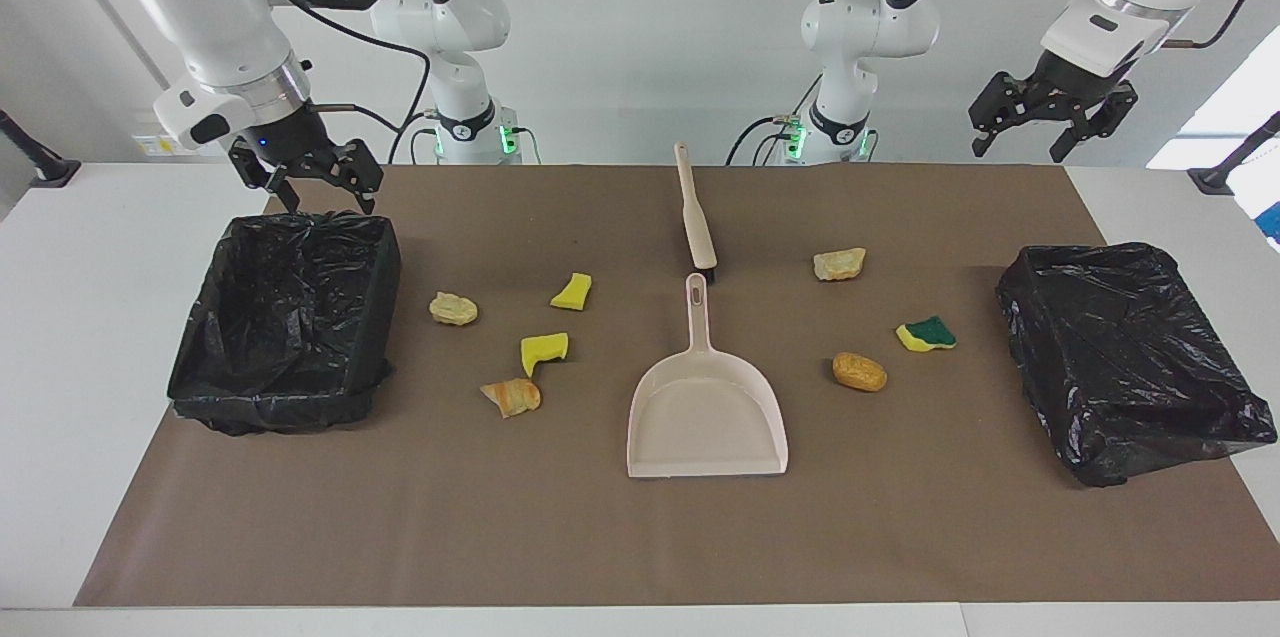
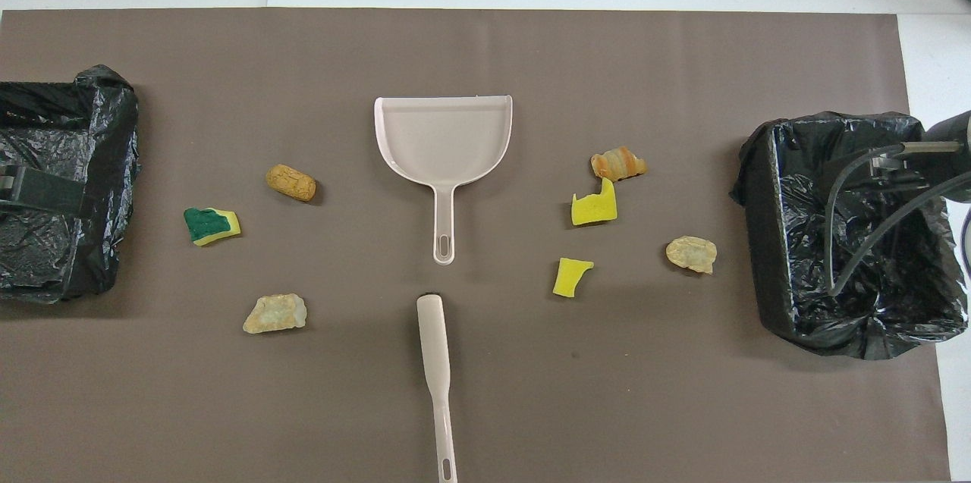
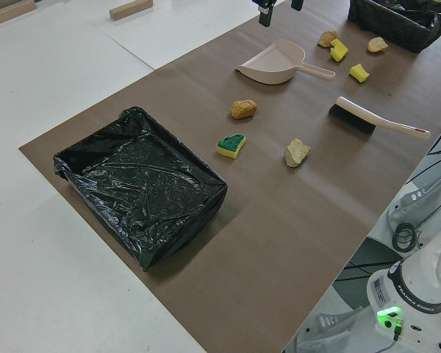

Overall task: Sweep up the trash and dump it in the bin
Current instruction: 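Move the right gripper in from its rest pose toward the dustpan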

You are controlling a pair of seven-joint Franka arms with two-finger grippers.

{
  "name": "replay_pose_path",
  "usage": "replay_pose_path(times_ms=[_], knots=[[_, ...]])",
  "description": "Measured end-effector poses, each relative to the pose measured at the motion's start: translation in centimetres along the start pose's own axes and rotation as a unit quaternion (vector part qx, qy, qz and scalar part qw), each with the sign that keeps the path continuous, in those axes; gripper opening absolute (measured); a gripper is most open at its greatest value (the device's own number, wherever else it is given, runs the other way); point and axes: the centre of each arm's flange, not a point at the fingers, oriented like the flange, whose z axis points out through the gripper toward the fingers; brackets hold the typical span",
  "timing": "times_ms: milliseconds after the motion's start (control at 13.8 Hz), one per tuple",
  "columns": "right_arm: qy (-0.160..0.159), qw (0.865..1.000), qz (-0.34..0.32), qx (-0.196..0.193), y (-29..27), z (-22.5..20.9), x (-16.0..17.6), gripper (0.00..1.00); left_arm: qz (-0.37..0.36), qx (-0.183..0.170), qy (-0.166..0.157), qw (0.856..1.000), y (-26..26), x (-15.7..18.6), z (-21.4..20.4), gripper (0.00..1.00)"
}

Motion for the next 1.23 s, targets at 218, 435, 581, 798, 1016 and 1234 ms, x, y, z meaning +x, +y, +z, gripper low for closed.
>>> replay_pose_path(times_ms=[218, 435, 581, 798, 1016, 1234], knots=[[-0.005, 1.000, 0.001, 0.000, 0.2, 0.2, -0.2, 1.00, 0.000, 0.000, 0.000, 1.000, 0.0, 0.0, 0.0, 1.00], [-0.010, 1.000, 0.002, 0.000, 0.3, 0.3, -0.3, 1.00, 0.000, 0.000, 0.000, 1.000, 0.0, 0.0, 0.0, 1.00], [-0.013, 1.000, 0.002, 0.000, 0.3, 0.5, -0.5, 1.00, 0.000, 0.000, 0.000, 1.000, 0.0, 0.0, 0.0, 1.00], [-0.017, 1.000, 0.002, -0.001, 0.3, 0.8, -0.9, 1.00, 0.000, 0.000, 0.000, 1.000, 0.0, 0.0, 0.0, 1.00], [-0.016, 1.000, 0.001, -0.001, 0.1, 0.7, -1.2, 1.00, 0.000, 0.000, 0.000, 1.000, 0.0, 0.0, 0.0, 1.00], [-0.011, 1.000, -0.004, 0.000, -0.4, 0.9, -1.1, 1.00, 0.000, 0.000, 0.000, 1.000, 0.0, 0.0, 0.0, 1.00]])
